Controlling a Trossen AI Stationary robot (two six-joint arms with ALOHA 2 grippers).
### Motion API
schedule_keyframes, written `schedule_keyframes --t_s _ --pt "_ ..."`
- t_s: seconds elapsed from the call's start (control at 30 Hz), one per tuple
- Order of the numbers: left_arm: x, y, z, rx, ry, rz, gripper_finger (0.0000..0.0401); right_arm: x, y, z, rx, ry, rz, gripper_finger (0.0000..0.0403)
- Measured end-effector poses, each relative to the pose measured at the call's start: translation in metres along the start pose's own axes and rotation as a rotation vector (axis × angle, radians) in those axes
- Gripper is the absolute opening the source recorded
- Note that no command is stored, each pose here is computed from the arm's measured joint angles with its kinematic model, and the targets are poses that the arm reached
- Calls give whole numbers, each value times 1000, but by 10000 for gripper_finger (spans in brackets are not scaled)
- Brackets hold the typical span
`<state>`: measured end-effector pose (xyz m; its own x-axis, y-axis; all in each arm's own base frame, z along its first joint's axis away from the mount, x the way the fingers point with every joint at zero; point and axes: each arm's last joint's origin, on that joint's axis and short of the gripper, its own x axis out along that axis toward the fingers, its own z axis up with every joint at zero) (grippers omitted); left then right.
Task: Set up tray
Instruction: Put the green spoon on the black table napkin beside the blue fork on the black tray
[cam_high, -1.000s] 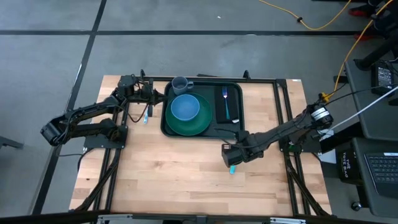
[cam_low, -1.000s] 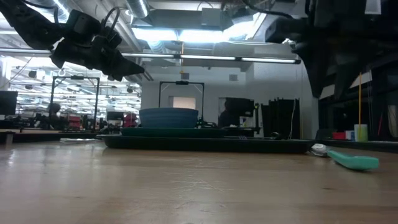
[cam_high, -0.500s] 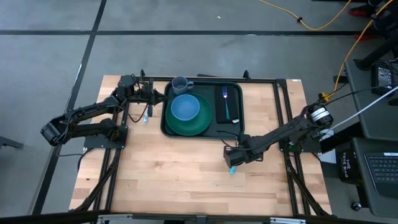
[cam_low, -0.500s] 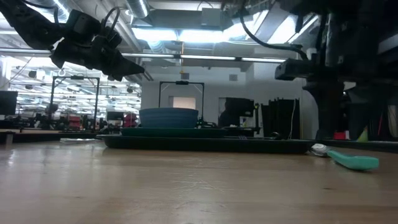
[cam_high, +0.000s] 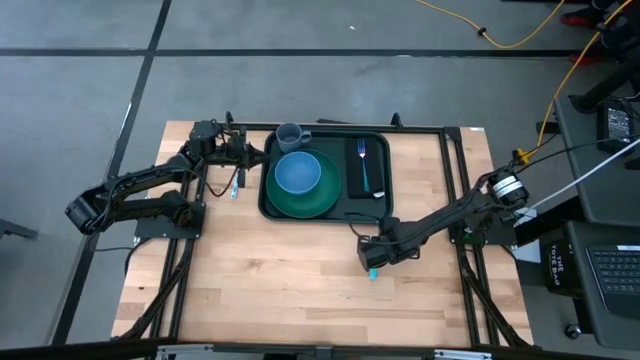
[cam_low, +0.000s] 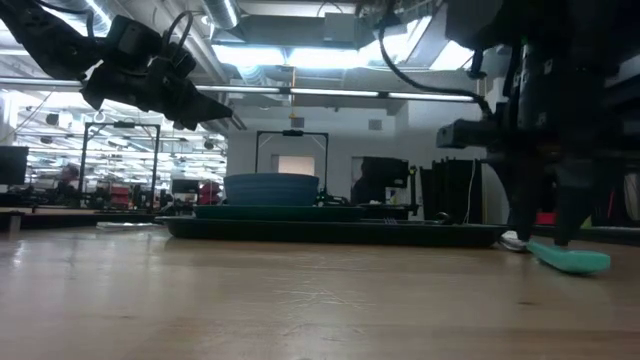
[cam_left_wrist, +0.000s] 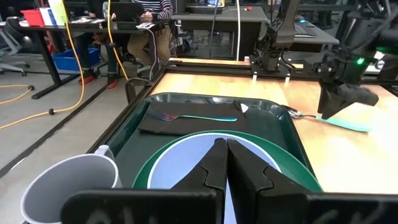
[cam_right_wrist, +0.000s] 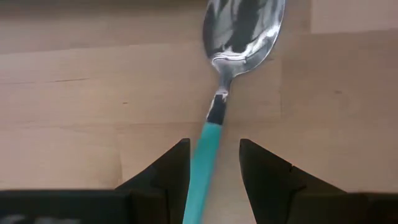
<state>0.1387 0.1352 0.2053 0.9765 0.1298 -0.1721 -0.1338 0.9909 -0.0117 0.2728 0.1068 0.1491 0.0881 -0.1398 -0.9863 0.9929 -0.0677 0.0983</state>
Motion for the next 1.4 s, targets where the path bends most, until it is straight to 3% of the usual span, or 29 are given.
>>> schedule_keyframes --t_s 0.27,0.5,1.07,1.4 --pt "0 0 1 5 -6 1 3 12 1 -3 -25 -6 -29 142" --pt "0 0 1 5 -6 1 3 11 -7 -1 -34 28 -137 142" --pt "0 0 1 10 -11 2 3 10 -11 1 -131 7 -185 142" --pt "0 0 1 10 -11 2 3 10 -10 2 -256 -30 -162 101"
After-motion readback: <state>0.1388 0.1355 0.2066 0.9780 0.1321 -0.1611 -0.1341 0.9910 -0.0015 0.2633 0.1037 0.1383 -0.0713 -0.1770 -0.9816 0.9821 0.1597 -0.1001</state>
